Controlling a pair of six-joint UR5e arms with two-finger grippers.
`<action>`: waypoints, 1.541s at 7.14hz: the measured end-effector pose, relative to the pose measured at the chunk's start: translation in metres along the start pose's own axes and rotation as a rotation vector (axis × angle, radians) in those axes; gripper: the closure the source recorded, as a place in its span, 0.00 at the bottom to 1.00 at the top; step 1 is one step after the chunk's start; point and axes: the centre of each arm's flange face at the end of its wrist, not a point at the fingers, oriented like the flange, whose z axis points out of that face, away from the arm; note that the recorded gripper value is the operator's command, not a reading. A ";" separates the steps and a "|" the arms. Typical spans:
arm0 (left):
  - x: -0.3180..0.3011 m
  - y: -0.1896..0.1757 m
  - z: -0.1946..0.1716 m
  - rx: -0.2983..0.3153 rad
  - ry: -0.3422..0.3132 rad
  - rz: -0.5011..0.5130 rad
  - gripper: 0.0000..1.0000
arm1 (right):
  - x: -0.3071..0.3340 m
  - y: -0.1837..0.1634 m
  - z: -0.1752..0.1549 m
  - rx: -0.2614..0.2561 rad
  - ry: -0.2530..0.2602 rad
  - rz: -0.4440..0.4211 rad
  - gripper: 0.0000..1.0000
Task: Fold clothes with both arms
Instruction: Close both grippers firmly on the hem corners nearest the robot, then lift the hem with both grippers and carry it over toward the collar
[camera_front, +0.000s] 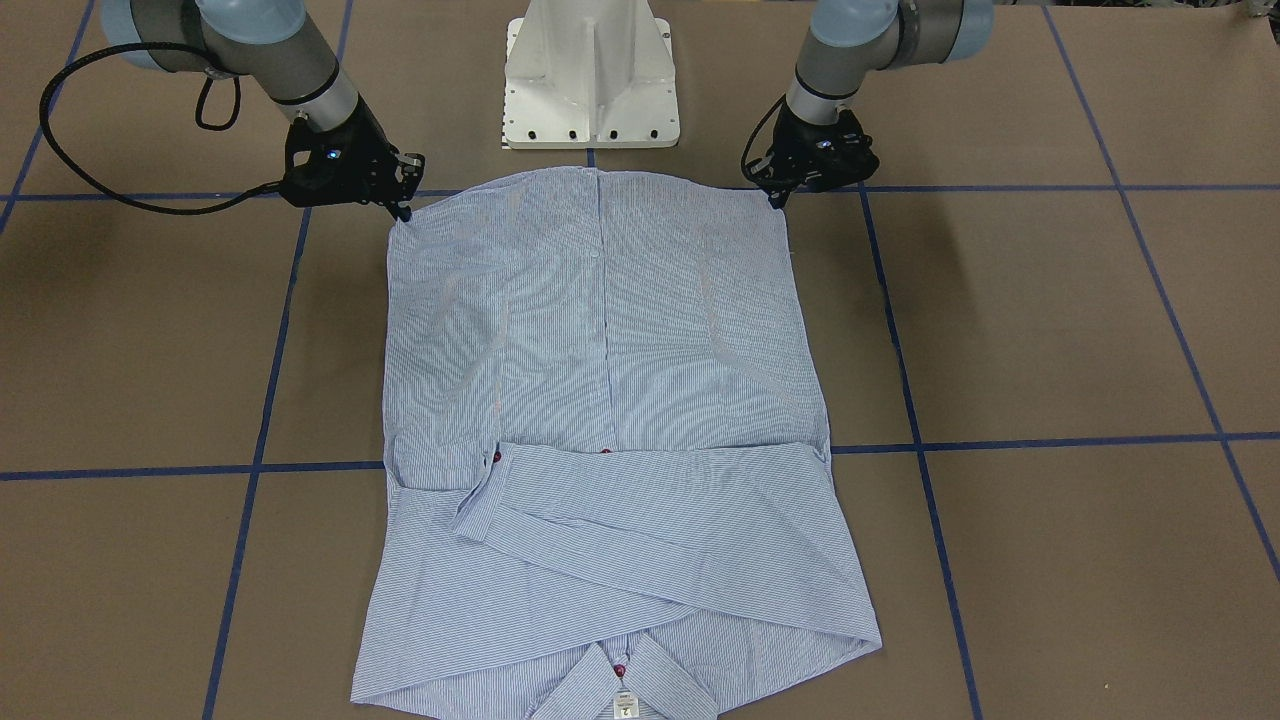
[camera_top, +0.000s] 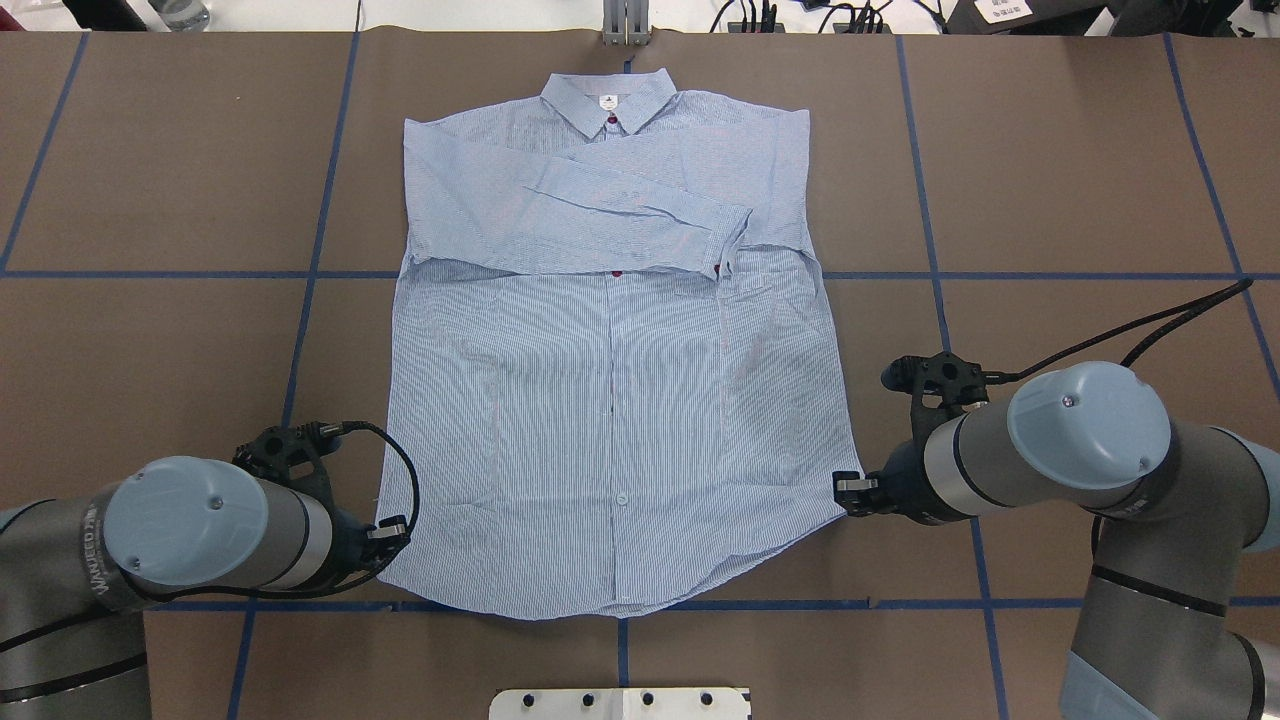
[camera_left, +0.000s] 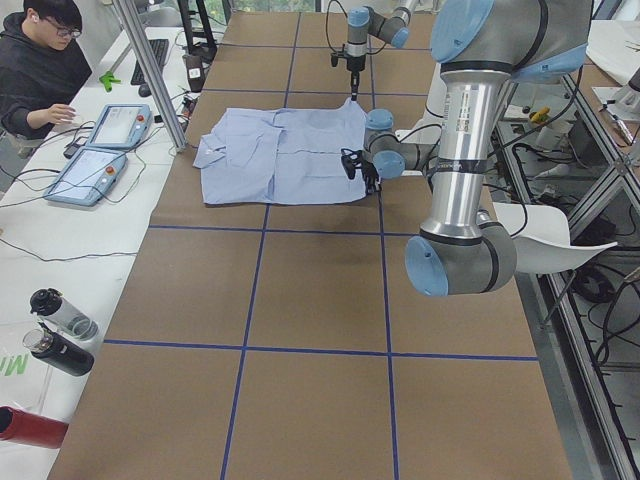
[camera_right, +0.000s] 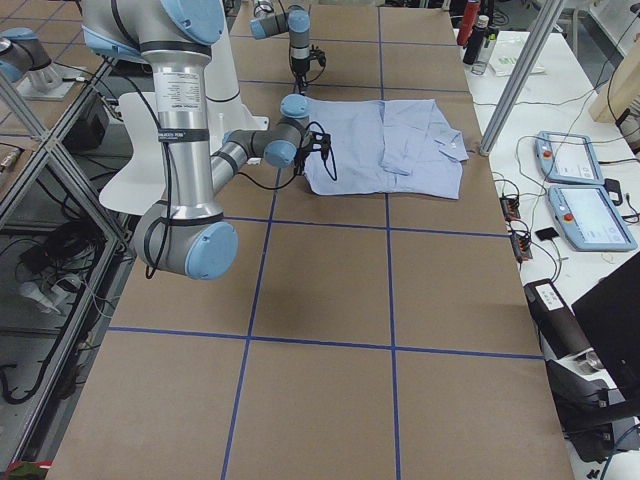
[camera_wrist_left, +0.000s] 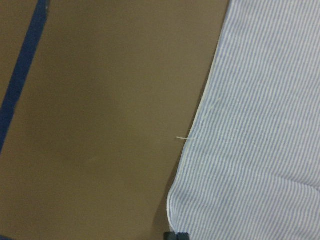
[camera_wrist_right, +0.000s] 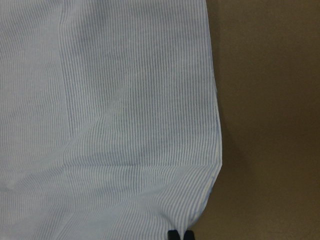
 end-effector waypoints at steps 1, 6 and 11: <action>0.003 0.007 -0.033 -0.001 0.008 0.002 1.00 | 0.000 0.001 -0.010 -0.019 -0.018 0.002 1.00; -0.001 0.051 -0.118 -0.121 0.009 0.040 1.00 | 0.025 0.043 -0.071 -0.309 -0.113 0.011 1.00; 0.012 0.070 -0.104 -0.178 -0.045 0.079 1.00 | 0.015 0.033 -0.084 -0.327 -0.157 0.004 1.00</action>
